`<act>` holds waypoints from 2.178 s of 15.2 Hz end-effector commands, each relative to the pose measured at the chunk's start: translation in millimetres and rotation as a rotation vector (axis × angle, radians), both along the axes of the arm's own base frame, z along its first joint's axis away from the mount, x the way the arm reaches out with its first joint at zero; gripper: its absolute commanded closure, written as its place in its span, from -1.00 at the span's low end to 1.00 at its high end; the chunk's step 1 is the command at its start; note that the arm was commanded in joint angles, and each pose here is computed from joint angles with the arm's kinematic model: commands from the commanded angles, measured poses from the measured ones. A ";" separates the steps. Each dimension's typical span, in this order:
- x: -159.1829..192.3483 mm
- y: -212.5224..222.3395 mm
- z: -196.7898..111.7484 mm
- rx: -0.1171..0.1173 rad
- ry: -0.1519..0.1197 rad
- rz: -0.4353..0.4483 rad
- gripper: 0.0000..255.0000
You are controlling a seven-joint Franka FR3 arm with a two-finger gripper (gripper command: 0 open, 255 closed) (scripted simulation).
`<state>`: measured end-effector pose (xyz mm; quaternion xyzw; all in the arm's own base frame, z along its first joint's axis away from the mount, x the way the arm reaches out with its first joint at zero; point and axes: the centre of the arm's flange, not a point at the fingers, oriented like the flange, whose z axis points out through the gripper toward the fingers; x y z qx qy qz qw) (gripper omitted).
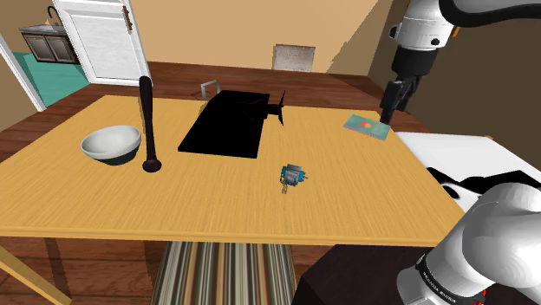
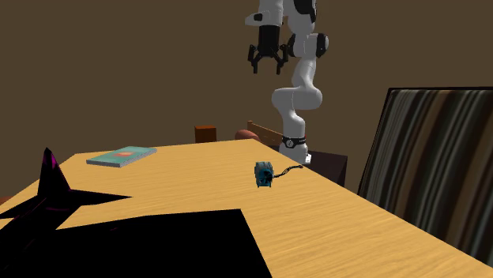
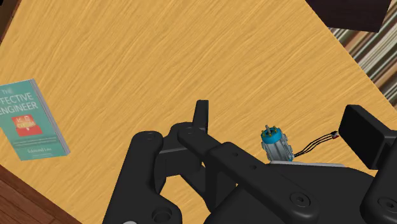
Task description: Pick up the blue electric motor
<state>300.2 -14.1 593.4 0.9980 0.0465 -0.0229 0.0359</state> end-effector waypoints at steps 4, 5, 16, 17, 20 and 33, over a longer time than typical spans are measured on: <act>21.6 4.7 -31.7 0.012 -0.005 0.031 -1.00; 28.8 6.5 -42.2 0.016 -0.006 0.041 -1.00; 107.5 34.0 -156.7 0.060 -0.024 0.154 -1.00; 114.5 37.2 -166.9 0.064 -0.026 0.164 -1.00; 135.7 47.5 -197.6 0.075 -0.031 0.195 -1.00; 190.6 79.3 -303.8 0.107 -0.044 0.276 -1.00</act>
